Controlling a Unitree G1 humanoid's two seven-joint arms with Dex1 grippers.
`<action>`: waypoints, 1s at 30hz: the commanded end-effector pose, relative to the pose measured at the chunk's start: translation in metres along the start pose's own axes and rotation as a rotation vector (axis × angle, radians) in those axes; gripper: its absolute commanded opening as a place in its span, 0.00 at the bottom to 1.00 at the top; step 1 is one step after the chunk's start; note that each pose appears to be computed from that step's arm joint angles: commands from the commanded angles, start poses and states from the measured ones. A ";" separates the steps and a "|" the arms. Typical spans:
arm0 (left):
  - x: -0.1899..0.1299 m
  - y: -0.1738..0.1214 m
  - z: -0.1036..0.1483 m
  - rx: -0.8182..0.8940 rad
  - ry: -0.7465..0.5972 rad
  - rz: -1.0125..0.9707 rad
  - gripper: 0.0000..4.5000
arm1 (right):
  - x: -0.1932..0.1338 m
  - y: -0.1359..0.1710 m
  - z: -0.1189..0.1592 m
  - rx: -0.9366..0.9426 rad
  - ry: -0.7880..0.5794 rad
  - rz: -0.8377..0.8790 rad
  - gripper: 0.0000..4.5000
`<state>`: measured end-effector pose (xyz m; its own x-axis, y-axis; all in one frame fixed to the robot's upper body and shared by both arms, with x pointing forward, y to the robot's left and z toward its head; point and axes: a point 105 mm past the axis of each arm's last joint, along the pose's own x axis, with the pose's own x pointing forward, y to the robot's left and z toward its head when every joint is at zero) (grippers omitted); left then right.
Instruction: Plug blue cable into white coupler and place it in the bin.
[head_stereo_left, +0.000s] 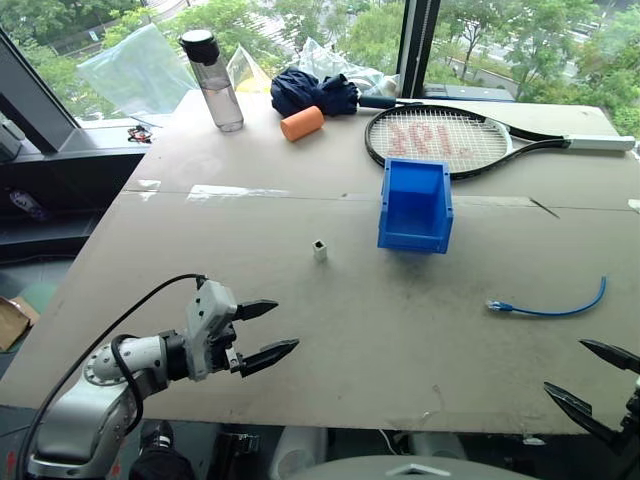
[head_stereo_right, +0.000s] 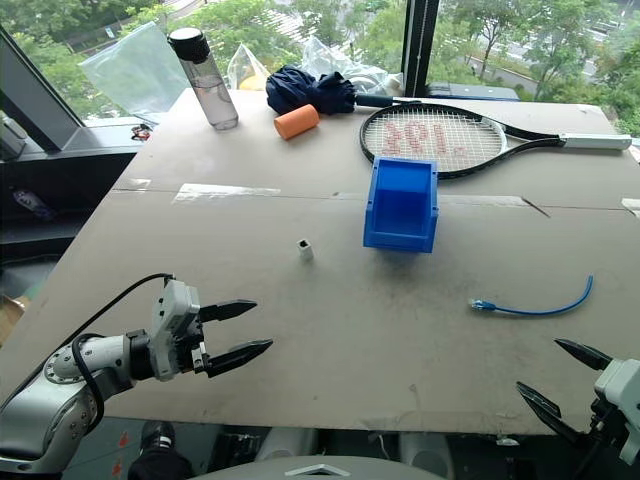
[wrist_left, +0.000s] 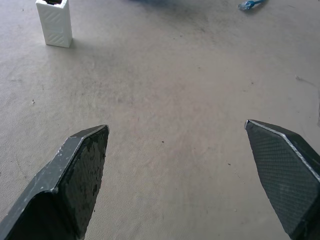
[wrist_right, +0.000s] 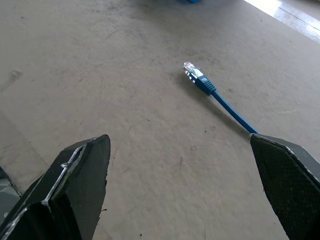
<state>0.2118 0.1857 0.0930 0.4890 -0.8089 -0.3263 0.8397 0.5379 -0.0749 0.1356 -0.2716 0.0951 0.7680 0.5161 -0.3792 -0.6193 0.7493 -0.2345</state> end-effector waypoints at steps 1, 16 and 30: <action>0.004 -0.004 0.019 0.041 -0.047 -0.041 0.98 | 0.007 -0.010 0.020 -0.039 -0.054 -0.024 1.00; 0.030 -0.039 0.049 0.107 -0.098 -0.205 0.98 | 0.090 -0.037 0.041 0.008 0.341 0.195 1.00; 0.031 -0.044 0.048 0.079 -0.121 -0.156 1.00 | 0.121 -0.029 0.025 0.004 0.445 0.170 0.02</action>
<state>0.2049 0.1321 0.1216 0.3862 -0.8935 -0.2292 0.9080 0.4120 -0.0761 0.2521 -0.2274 0.0800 0.5133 0.3930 -0.7629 -0.7173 0.6845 -0.1300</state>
